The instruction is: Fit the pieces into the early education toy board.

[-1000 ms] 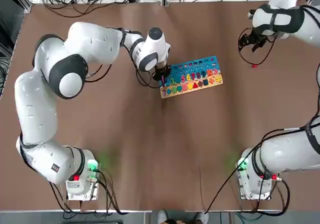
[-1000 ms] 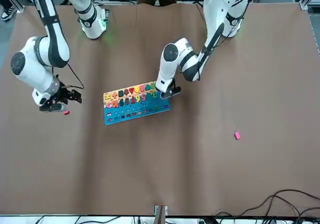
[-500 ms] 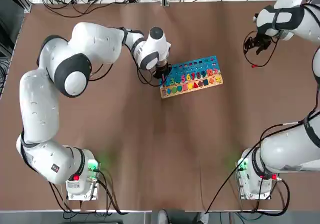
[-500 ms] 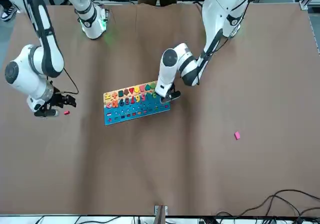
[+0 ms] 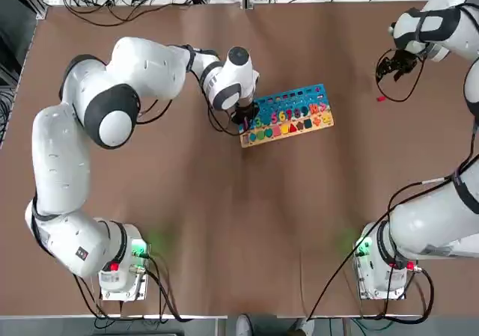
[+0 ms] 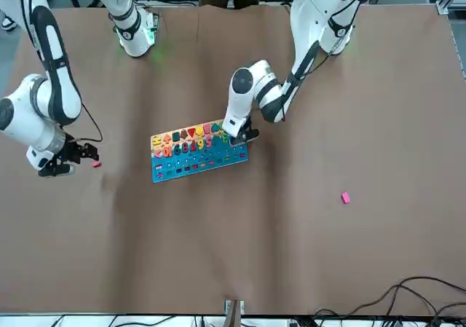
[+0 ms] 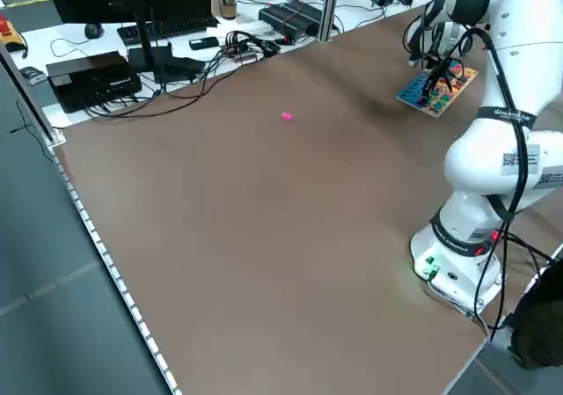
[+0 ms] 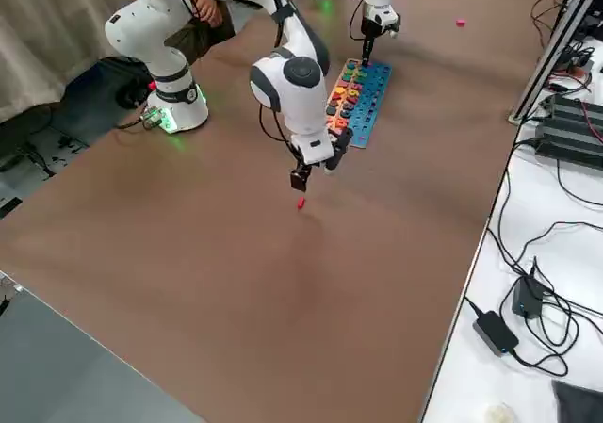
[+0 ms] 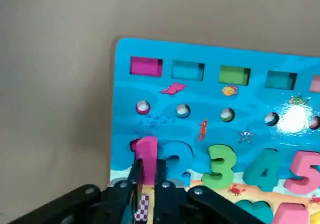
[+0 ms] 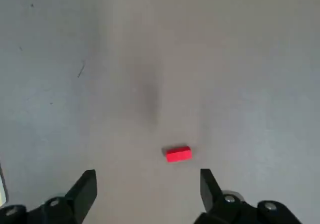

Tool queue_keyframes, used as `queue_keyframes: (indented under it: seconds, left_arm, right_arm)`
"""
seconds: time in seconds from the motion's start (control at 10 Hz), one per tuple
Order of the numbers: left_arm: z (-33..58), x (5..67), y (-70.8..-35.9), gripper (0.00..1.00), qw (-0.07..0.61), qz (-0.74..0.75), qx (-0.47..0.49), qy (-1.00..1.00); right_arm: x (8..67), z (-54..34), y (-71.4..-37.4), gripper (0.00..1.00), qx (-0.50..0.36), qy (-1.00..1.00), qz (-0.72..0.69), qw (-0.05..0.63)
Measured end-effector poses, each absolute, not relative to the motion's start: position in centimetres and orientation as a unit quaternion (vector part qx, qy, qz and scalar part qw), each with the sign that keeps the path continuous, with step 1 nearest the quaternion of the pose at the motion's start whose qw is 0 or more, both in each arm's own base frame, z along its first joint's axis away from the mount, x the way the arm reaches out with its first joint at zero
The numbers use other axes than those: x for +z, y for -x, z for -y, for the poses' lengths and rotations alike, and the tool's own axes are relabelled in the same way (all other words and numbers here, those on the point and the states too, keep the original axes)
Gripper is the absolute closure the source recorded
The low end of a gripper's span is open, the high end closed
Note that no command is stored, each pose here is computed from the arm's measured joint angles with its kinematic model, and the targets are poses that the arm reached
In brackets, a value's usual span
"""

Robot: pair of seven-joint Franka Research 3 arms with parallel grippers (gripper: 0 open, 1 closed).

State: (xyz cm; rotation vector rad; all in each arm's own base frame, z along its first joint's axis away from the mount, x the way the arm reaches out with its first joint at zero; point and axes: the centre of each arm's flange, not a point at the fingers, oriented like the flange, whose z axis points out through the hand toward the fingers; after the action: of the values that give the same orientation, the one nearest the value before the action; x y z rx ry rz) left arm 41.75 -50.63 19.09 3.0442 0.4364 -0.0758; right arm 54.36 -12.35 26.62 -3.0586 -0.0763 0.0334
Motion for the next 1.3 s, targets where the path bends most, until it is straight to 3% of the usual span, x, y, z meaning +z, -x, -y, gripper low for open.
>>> queue_keyframes:
  seconds: [1.3]
  left_arm:
    - [50.3,19.0,-40.3,0.87,0.022,-0.129,-0.026,-0.991]
  right_arm:
    - [20.0,15.2,-53.6,0.22,0.039,0.999,-0.027,0.023]
